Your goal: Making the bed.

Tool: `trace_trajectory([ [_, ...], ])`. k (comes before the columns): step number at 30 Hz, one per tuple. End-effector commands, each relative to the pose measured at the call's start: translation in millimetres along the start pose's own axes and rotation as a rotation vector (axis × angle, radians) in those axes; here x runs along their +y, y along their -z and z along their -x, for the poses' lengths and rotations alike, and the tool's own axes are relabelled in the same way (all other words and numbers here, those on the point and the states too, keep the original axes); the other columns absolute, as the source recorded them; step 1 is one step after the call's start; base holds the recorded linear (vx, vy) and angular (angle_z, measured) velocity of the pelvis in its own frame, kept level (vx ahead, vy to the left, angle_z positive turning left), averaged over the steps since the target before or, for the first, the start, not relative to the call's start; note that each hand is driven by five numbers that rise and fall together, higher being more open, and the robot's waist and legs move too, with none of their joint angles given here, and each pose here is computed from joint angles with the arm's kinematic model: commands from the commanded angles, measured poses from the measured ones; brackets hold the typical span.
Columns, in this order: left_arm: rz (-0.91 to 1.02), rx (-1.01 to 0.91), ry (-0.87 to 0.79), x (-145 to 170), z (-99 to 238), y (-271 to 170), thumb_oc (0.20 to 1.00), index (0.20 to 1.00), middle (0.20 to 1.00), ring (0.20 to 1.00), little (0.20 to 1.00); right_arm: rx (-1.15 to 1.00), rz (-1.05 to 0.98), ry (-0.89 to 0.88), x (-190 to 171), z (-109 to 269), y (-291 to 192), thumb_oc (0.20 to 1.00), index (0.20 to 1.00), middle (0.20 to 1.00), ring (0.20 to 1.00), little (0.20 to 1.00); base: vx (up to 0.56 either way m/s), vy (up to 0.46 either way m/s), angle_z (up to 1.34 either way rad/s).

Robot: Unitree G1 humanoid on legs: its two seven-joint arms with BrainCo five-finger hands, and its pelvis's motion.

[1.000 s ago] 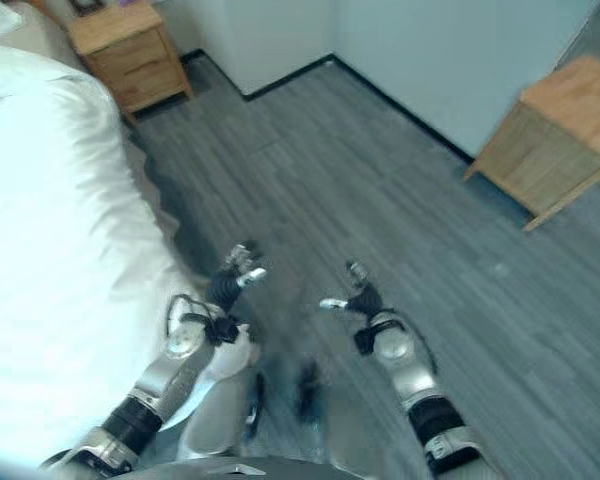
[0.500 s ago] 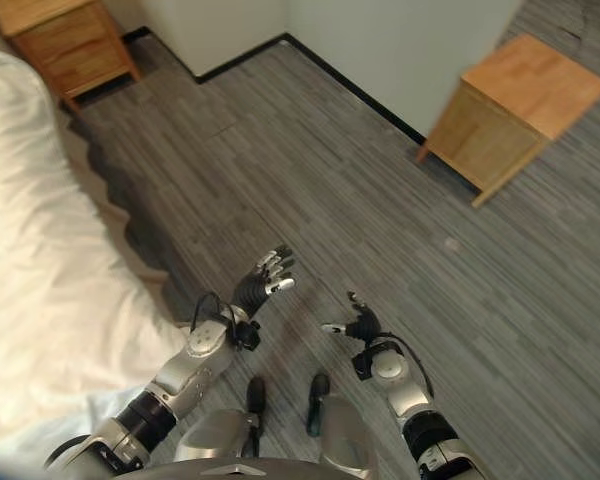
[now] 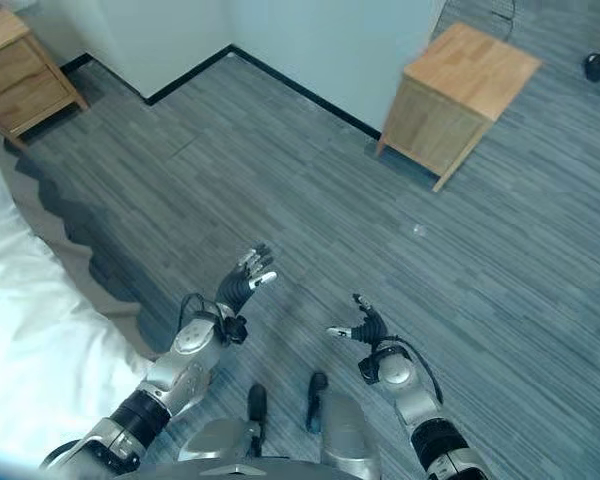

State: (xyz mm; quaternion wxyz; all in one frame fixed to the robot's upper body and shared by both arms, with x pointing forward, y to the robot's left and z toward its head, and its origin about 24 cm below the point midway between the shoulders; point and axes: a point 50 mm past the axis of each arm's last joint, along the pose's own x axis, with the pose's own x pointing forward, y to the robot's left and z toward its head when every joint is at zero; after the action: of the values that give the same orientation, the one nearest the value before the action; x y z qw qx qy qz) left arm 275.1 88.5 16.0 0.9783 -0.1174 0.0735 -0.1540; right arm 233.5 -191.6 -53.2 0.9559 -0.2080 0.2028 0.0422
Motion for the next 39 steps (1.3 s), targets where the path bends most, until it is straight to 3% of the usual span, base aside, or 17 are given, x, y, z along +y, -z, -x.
trace_trajectory([
  [1,-0.022,-0.109,0.031,-9.2,-3.7,-17.1,1.0,1.0,1.0,1.0,1.0,-0.098,-0.053,0.024,-2.5,1.9,-16.7,1.0,1.0,1.0,1.0,1.0,0.41,-0.204,0.19],
  [12,0.028,-0.12,0.002,-3.6,-1.5,-18.3,1.0,1.0,1.0,1.0,1.0,-0.136,-0.034,0.05,-20.7,0.0,-24.5,1.0,1.0,1.0,1.0,1.0,0.21,-0.118,0.06],
  [23,0.012,-0.09,-0.026,-2.6,0.1,-11.8,1.0,1.0,1.0,1.0,1.0,-0.239,-0.003,0.096,-34.5,7.6,-43.6,1.0,1.0,1.0,1.0,1.0,0.26,0.143,0.63],
  [33,-0.095,-0.055,-0.146,48.1,31.3,-9.5,1.0,1.0,1.0,1.0,1.0,-0.437,0.052,0.077,-36.4,23.1,-83.0,1.0,1.0,1.0,1.0,1.0,0.34,0.347,1.09],
  [39,-0.128,-0.036,-0.149,58.0,40.4,-6.6,1.0,1.0,1.0,1.0,1.0,-0.478,0.11,0.111,-43.9,24.7,-93.3,1.0,1.0,1.0,1.0,1.0,0.34,0.058,1.31],
])
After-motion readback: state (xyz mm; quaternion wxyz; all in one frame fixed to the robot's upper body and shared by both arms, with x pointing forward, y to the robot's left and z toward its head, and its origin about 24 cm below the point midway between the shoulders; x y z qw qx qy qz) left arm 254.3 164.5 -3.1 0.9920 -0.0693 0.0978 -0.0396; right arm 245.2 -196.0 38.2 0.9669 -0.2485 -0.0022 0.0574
